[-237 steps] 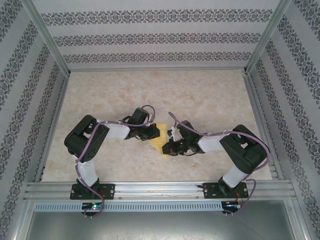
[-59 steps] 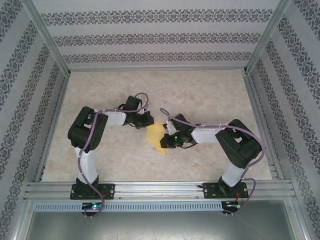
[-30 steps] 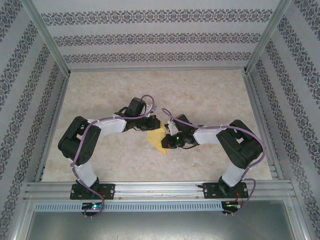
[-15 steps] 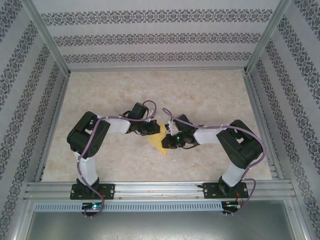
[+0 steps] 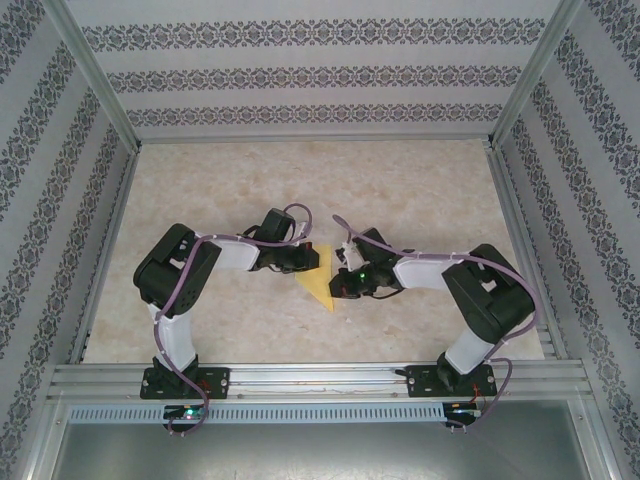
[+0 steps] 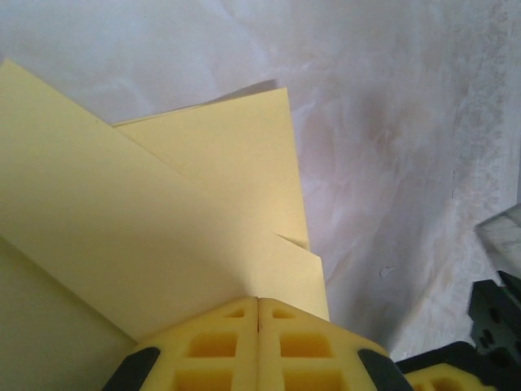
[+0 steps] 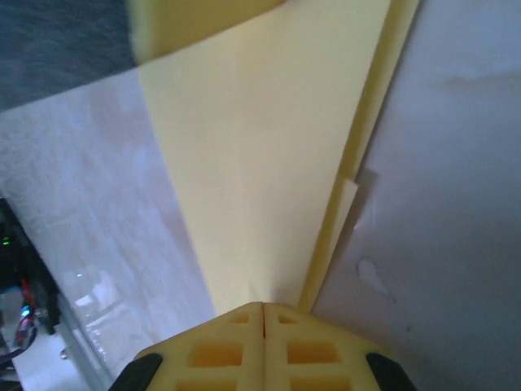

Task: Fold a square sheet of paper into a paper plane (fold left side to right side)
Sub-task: Fourth fold the wing at the center of the table.

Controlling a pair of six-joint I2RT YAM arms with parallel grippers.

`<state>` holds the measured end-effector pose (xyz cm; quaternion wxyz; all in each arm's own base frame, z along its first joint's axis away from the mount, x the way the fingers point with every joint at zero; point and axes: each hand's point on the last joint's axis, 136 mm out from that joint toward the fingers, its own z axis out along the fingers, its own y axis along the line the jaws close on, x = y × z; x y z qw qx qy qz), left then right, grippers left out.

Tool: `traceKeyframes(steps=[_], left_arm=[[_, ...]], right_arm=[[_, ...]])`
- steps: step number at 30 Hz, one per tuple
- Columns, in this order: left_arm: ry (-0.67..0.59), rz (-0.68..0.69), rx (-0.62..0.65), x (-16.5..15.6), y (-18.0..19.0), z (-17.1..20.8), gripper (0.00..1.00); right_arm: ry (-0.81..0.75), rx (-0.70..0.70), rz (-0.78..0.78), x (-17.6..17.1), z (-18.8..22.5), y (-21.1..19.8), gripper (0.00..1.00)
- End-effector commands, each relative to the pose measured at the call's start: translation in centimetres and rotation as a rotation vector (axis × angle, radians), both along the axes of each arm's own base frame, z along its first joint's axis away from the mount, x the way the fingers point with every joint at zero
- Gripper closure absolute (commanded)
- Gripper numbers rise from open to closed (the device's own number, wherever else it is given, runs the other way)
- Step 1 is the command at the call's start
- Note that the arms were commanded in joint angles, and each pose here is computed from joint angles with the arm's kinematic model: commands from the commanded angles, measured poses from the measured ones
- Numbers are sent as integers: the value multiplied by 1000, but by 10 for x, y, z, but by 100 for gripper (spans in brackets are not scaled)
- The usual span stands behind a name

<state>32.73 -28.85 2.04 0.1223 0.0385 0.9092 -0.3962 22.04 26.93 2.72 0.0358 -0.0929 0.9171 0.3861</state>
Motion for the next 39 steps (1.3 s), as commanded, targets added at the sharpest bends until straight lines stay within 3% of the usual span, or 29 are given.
traceKeyframes(steps=[1,5,10,25,39], left_arm=[[59,20,104,-17,21,-29,99],[53,34,83,-16,20,-28,99],[55,36,78,-17,19,-29,99],[57,38,91,-16,20,-31,99],[85,80,135,-15,29,-41,100]], right_arm=[[7,93,18,-4,31,8,100],[-15,151,5,2,45,15,100],[-20,146,-10,8,35,29,100],[-42,-6,-50,26,-3,34,100],[17,-86,-1,3,-18,24,100]])
